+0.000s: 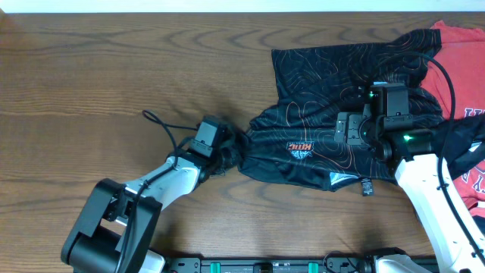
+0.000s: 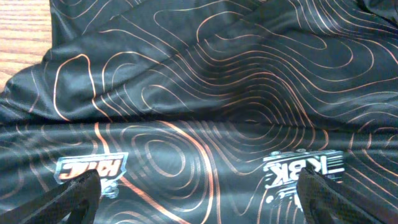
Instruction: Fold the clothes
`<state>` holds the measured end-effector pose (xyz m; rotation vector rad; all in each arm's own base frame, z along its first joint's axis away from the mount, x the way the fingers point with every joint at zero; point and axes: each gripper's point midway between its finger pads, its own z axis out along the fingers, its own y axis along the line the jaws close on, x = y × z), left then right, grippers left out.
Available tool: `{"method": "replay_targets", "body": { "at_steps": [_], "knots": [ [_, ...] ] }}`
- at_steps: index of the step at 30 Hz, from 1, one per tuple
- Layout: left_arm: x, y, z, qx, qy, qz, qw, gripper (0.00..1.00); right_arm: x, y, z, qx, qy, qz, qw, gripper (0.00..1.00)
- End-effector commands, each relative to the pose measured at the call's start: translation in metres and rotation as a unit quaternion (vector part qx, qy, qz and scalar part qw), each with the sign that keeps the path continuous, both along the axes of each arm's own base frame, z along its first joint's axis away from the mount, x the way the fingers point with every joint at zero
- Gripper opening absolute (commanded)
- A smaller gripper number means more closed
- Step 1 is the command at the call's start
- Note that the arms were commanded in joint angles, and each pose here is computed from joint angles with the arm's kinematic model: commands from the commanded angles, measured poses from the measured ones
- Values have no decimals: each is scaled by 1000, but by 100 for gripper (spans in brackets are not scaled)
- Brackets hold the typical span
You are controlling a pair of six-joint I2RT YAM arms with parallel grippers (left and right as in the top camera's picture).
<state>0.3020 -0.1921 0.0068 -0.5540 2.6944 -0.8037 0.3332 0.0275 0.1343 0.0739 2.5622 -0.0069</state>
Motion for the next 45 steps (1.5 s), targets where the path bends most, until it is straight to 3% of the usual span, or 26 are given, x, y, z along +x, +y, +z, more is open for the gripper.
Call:
{"method": "replay_targets", "body": {
  "at_steps": [1, 5, 9, 12, 13, 14, 15, 16, 17, 19, 22, 25, 28, 32, 39, 41, 43, 45],
  "knots": [
    [32, 39, 10, 44, -56, 51, 996, 6, -1, -5, 4, -3, -4, -8, 1000, 98],
    [75, 98, 47, 78, -136, 90, 983, 6, -4, -5, 2, -4, 3, -8, 1000, 99],
    [119, 194, 105, 122, -213, 187, 951, 5, -7, -5, 0, -5, 10, -8, 1000, 99],
    [133, 253, 140, 138, -242, 244, 929, 6, -7, -5, 0, -5, 12, -8, 1000, 99],
    [135, 268, 148, 136, -248, 257, 924, 12, -7, -5, 0, -5, 12, -8, 1000, 99],
    [135, 277, 153, 129, -251, 262, 923, 29, -7, -5, 0, -5, 12, -8, 1000, 99],
    [135, 280, 156, 119, -252, 262, 924, 50, -7, -5, 0, -5, 12, -8, 1000, 99],
    [133, 280, 155, 104, -249, 255, 929, 87, -7, -5, 0, -5, 12, -8, 1000, 99],
    [128, 273, 150, 79, -235, 240, 939, 98, -7, -5, 0, -5, 12, -8, 1000, 99],
    [113, 253, 133, 33, -185, 210, 959, 98, -7, -5, 0, -5, 12, -8, 1000, 99],
    [66, 217, 96, -20, -49, 181, 982, 98, -7, -5, 0, -5, 12, -8, 1000, 99],
    [8, 188, 62, -28, 93, 164, 982, 98, -7, -5, 0, -5, 12, -8, 1000, 99],
    [-34, 175, 41, 1, 179, 150, 972, 98, -7, -5, 0, -5, 12, -8, 1000, 99],
    [-59, 176, 19, 58, 213, 143, 965, 98, -7, -5, 0, -5, 12, -8, 1000, 99],
    [-63, 189, -3, 106, 196, 154, 963, 96, -9, -5, -1, -5, 16, -8, 1000, 99],
    [-60, 190, -6, 106, 185, 156, 965, 70, -9, -5, -1, -5, 16, -8, 1000, 99],
    [-57, 191, -9, 107, 174, 158, 966, 36, -9, -5, -1, -5, 16, -8, 1000, 99],
    [-52, 193, -10, 112, 162, 161, 967, 20, -9, -5, -1, -5, 16, -8, 1000, 99]
  ]
}}
